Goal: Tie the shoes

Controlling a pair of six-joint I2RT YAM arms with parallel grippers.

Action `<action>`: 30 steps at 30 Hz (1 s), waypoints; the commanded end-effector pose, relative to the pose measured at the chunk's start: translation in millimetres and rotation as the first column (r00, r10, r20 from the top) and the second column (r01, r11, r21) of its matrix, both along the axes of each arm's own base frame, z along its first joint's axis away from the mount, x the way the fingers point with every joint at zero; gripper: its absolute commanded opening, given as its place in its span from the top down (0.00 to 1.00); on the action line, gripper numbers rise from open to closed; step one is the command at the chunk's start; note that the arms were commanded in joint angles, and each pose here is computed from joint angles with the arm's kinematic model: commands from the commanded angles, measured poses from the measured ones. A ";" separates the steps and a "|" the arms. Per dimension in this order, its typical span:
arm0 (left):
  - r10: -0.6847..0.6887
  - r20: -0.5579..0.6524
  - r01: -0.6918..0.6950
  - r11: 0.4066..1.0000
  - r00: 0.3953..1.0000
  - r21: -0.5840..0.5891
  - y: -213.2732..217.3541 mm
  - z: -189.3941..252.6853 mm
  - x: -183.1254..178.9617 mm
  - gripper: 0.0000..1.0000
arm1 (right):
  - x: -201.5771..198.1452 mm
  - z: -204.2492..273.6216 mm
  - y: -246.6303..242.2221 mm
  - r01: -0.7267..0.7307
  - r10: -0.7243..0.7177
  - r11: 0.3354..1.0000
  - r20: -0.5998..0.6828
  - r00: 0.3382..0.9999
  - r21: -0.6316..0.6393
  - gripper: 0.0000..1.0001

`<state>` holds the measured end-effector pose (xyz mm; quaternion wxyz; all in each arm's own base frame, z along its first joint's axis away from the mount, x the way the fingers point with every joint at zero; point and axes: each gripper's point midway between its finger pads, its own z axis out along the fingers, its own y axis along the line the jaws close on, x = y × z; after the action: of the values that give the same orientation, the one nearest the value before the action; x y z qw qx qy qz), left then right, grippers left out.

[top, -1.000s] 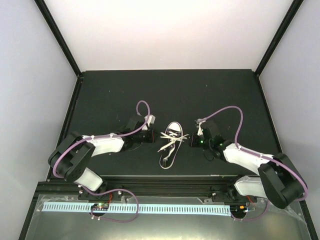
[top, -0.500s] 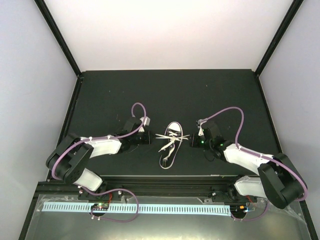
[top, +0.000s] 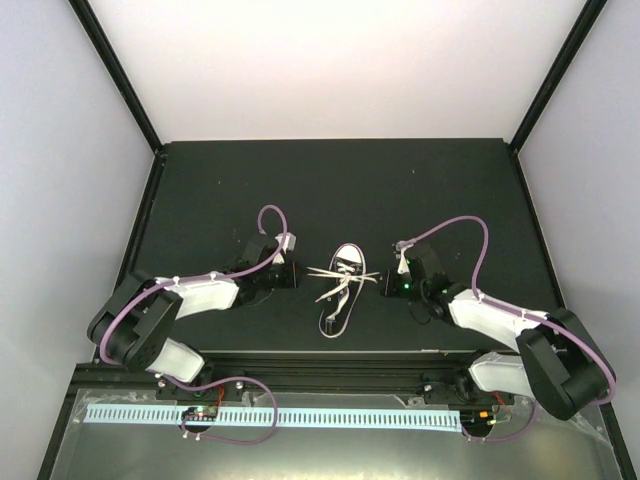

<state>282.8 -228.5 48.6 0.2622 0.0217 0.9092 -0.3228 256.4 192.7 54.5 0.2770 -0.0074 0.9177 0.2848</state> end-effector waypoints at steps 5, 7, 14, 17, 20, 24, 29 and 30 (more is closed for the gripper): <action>-0.066 0.204 0.064 0.998 0.977 0.016 3.6 55.5 14.7 0.52 | 8.6 34.5 9.2 -0.134 0.137 0.990 0.104 0.985 -0.036 0.73; -0.093 0.253 0.085 0.995 0.963 0.043 3.2 74.1 20.7 0.30 | 15.0 46.8 13.7 -0.156 0.162 0.986 0.122 0.979 -0.051 0.40; -0.005 0.309 -0.007 0.999 0.951 0.035 50.1 119.0 54.7 0.17 | 36.7 84.4 3.0 -0.145 0.167 0.981 0.175 0.970 -0.129 0.00; 0.113 0.309 -0.126 0.992 0.944 0.024 96.2 125.5 71.2 0.16 | 56.3 99.1 -27.4 -0.051 0.080 0.988 0.199 0.977 -0.148 0.00; 0.275 0.308 -0.289 0.957 0.911 0.001 152.6 124.4 82.6 0.16 | 81.4 112.0 -80.1 0.112 -0.079 0.983 0.217 0.973 -0.144 0.00; 0.493 0.382 -0.548 0.836 0.782 0.041 230.4 121.7 79.4 0.15 | 100.4 128.2 -150.3 0.354 -0.308 0.926 0.279 0.910 -0.133 0.00; 0.515 0.589 -0.706 0.694 0.623 0.140 275.3 130.2 63.2 0.11 | 98.6 143.5 -206.0 0.595 -0.477 0.795 0.481 0.736 -0.122 0.00; 0.501 0.616 -0.712 0.687 0.608 0.144 277.4 129.7 63.0 0.10 | 97.0 146.3 -212.4 0.624 -0.490 0.773 0.519 0.700 -0.112 0.00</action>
<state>347.1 16.5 162.1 0.5190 -0.1554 0.8330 -0.1120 353.4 12.7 182.1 0.4738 0.1259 0.8649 0.1082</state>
